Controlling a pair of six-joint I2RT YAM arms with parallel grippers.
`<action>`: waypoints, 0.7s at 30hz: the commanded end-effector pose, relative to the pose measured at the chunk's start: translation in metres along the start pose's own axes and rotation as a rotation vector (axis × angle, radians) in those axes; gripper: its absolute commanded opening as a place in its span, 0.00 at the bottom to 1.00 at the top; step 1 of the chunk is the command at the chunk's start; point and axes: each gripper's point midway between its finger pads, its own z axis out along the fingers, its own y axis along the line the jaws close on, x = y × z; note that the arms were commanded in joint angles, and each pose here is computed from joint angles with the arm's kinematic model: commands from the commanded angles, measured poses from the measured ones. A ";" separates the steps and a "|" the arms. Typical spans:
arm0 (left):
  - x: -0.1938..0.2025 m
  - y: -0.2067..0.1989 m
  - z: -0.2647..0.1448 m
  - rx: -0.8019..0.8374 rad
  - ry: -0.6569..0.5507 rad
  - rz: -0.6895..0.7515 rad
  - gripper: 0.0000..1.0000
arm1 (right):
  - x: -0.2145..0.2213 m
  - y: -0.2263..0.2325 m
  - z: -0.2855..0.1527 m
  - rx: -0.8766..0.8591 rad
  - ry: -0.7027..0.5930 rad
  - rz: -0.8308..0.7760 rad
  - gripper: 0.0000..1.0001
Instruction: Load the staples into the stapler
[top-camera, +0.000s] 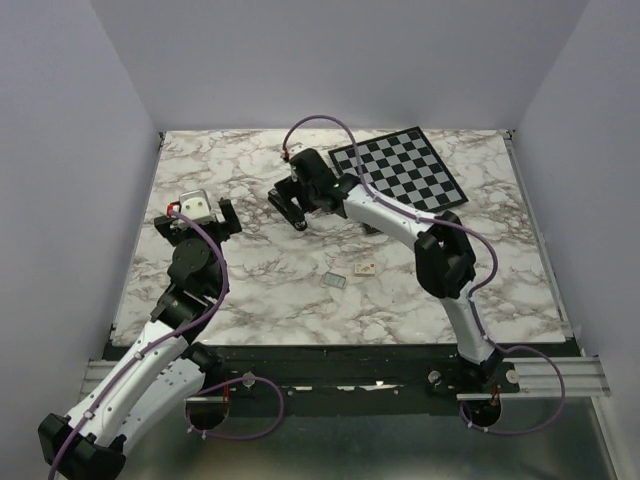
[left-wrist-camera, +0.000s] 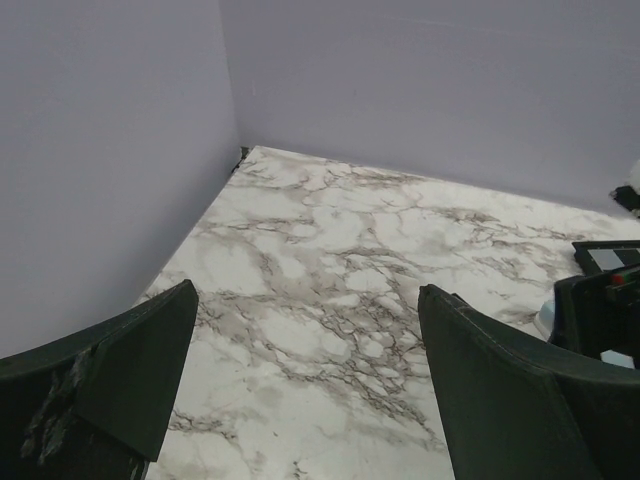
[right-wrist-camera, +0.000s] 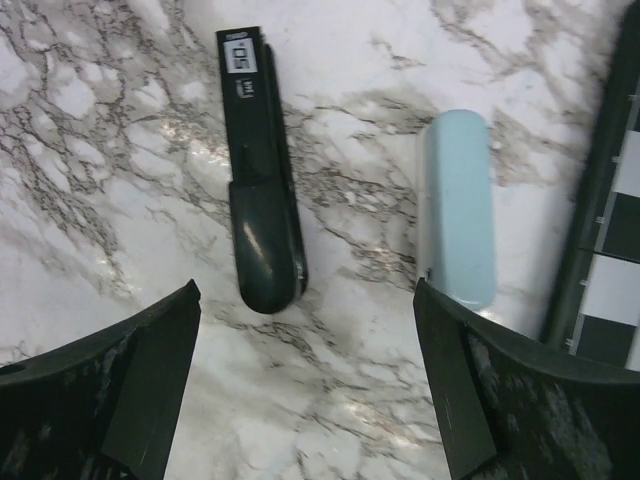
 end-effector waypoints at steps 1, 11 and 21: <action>-0.006 -0.002 0.002 0.011 -0.011 -0.033 0.99 | -0.027 -0.055 -0.029 0.042 -0.069 0.015 0.95; -0.004 -0.004 0.004 0.023 -0.002 -0.028 0.99 | 0.004 -0.091 -0.001 -0.043 0.025 -0.048 0.94; -0.001 -0.007 0.005 0.031 0.006 -0.024 0.99 | 0.026 -0.077 0.033 -0.118 0.095 -0.070 0.88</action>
